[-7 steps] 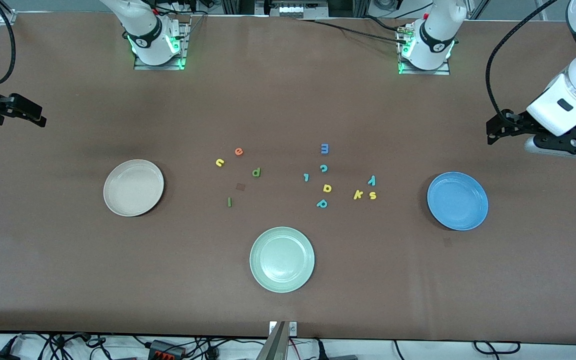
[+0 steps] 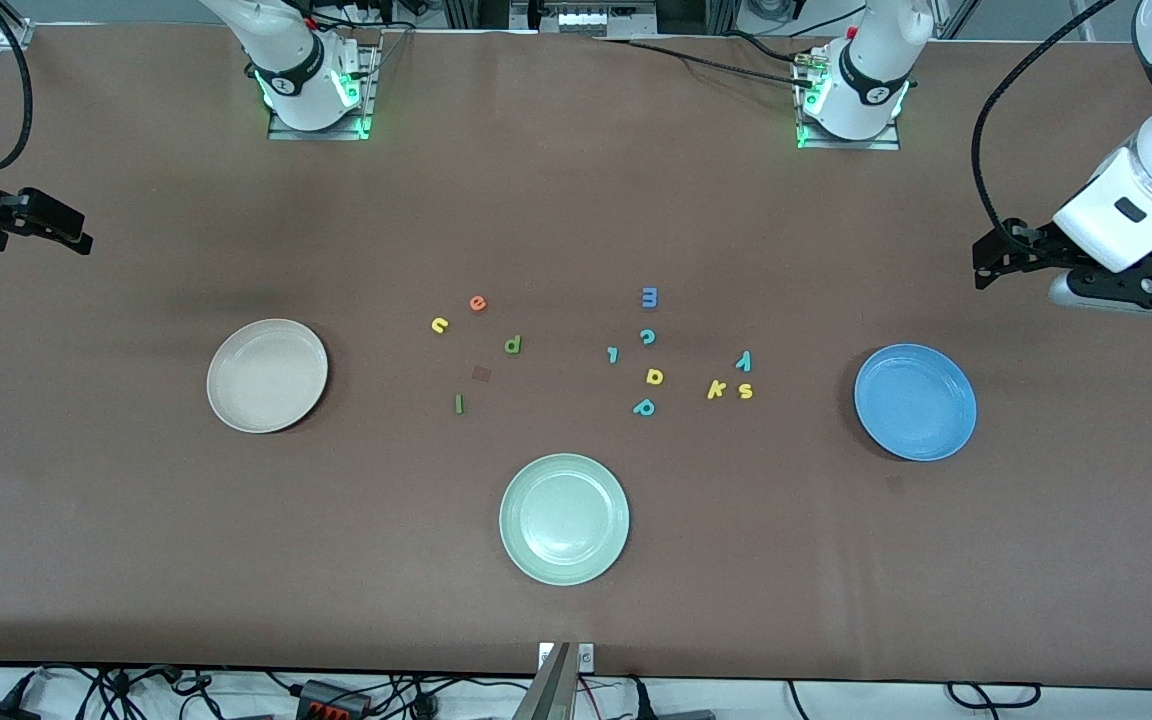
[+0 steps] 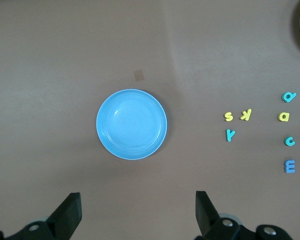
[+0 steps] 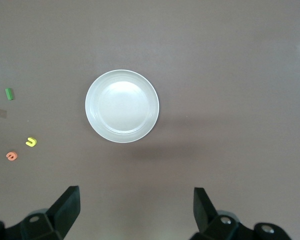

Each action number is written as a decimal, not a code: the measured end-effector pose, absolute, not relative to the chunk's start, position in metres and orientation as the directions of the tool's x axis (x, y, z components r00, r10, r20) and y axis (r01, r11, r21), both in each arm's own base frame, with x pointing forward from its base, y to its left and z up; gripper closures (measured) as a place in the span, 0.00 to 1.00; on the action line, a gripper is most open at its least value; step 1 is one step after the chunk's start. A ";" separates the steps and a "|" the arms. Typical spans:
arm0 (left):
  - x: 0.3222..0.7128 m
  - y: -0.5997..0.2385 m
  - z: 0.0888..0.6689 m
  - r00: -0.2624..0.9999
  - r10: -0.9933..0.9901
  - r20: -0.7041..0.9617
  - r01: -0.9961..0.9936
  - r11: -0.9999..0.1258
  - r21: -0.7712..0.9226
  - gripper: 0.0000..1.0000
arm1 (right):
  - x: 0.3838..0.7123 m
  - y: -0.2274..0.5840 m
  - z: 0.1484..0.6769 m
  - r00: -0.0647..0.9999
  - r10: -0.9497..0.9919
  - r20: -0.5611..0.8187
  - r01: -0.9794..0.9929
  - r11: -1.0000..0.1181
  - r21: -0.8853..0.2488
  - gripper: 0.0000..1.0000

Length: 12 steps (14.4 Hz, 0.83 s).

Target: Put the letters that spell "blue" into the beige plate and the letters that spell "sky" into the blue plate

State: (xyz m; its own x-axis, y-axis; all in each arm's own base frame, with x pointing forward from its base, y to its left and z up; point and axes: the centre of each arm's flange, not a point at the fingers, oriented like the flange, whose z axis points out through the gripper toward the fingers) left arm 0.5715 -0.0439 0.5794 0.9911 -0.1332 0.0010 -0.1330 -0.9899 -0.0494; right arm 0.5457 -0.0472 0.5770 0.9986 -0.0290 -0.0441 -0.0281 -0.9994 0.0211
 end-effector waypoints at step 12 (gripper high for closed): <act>0.565 -0.053 0.574 0.987 -0.149 -0.053 -0.151 -0.987 -0.046 0.00 | 0.549 -0.045 0.571 0.998 -0.025 -0.055 -0.024 -0.999 0.021 0.00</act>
State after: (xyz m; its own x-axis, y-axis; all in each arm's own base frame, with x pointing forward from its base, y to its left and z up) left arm 0.5654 -0.0529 0.5740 0.9874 -0.1489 -0.0527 -0.1513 -0.9874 -0.0457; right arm 0.5488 -0.0454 0.5708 0.9982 -0.0252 -0.0550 -0.0240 -0.9995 0.0211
